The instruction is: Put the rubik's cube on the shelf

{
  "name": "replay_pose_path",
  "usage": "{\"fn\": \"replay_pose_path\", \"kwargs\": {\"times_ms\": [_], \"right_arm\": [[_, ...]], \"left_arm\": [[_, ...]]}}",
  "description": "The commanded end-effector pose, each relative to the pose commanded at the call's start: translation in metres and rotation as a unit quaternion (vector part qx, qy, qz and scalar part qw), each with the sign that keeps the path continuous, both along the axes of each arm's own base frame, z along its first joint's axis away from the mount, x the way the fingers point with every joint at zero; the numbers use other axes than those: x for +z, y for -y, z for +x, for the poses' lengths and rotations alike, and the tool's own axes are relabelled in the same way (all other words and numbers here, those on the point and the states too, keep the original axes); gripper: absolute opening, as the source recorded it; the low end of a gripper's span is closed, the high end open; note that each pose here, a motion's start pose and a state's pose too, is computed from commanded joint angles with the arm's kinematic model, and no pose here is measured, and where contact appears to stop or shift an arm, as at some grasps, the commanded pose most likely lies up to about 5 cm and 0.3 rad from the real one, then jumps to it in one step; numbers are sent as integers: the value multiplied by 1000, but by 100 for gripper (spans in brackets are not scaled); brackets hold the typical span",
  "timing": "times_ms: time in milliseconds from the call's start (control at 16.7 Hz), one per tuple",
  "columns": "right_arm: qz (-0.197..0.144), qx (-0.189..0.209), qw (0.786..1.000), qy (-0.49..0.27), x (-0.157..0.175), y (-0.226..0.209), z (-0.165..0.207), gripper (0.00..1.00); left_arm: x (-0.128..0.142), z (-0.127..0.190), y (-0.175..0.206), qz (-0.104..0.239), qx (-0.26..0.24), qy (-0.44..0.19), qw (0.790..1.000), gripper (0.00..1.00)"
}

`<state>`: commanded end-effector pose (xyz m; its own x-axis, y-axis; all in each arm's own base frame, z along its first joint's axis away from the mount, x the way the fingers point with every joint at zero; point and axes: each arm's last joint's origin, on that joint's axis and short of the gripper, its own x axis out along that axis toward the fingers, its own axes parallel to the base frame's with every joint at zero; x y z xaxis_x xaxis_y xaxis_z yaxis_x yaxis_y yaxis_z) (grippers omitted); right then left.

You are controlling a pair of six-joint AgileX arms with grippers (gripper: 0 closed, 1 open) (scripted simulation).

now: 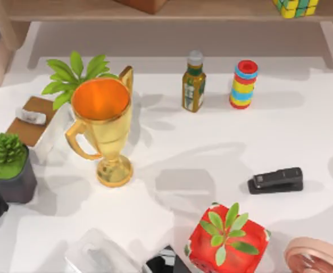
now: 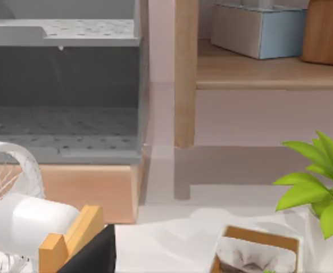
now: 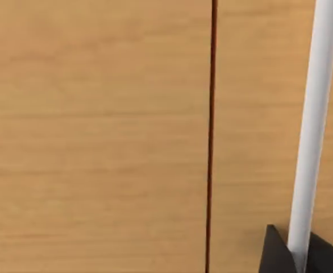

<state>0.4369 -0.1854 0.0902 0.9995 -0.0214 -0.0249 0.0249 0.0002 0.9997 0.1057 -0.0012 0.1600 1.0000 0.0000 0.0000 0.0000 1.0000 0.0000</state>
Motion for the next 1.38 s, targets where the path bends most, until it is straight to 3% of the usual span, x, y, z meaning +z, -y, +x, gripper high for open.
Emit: {"fn": "replay_pose_path", "kwargs": {"times_ms": [240,1020,1380], "right_arm": [[0,0,1000,0,0,0,1,0],[0,0,1000,0,0,0,1,98],[0,0,1000,0,0,0,1,100]], "left_arm": [[0,0,0,0,0,0,1000,100],[0,0,0,0,0,0,1000,100],[0,0,0,0,0,0,1000,100]]}}
